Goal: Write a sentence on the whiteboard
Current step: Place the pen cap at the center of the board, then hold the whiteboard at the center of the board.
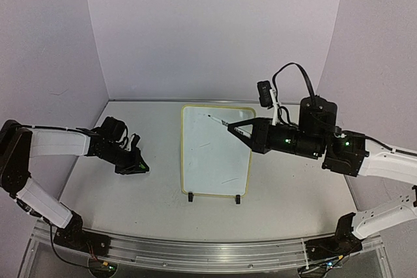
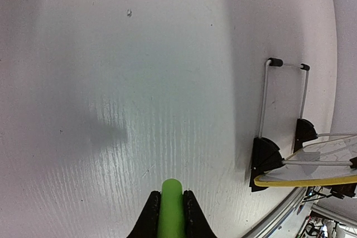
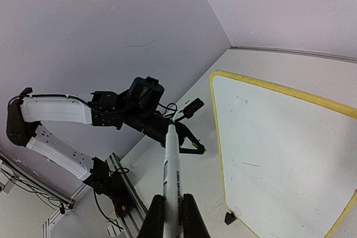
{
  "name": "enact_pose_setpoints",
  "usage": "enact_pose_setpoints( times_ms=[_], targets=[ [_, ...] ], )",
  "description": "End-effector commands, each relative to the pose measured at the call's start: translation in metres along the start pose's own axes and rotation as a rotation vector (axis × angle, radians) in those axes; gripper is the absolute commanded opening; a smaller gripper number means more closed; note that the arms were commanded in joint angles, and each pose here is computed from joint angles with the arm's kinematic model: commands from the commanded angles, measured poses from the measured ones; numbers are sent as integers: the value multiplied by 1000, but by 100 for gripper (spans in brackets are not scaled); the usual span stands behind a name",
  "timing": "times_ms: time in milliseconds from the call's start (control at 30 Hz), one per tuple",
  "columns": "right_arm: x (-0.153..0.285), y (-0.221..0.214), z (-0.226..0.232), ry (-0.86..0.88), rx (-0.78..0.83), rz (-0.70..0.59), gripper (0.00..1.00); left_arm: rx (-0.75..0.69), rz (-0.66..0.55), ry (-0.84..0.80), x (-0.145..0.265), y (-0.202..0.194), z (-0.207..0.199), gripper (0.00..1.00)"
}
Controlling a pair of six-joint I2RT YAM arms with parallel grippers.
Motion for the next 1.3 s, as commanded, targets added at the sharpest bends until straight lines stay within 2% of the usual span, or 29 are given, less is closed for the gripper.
enact_pose_setpoints(
  times_ms=[0,467,600,733,933,1067,1267],
  targets=[
    [-7,-8,-1,-18,29,29,0,-50,-24,-8,-6,11,-1,8],
    [-6,-17,-11,-52,22,36,0,-68,7,0,-14,5,5,38],
    [-6,-16,-11,-49,25,36,0,-71,4,7,-11,7,4,49],
    [-8,-16,-11,-50,28,38,0,-92,-11,37,-4,9,4,56],
    [-16,-19,-6,-25,38,70,0,-137,-104,154,23,23,4,73],
    [-21,-19,-5,-21,50,77,0,-254,-183,56,47,40,-24,76],
    [-26,-18,-2,4,61,77,0,-496,-239,-295,69,56,-87,75]
  ],
)
Point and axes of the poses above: each gripper's point midway between its finger pads, its own x axis back along the fingers, its own z axis along the line the jaws close on, y = z × x, the point moved 5 cm from there along x, back along the fingers, and after that the axes turned 8 degrees about -x, right-handed, at the moved point
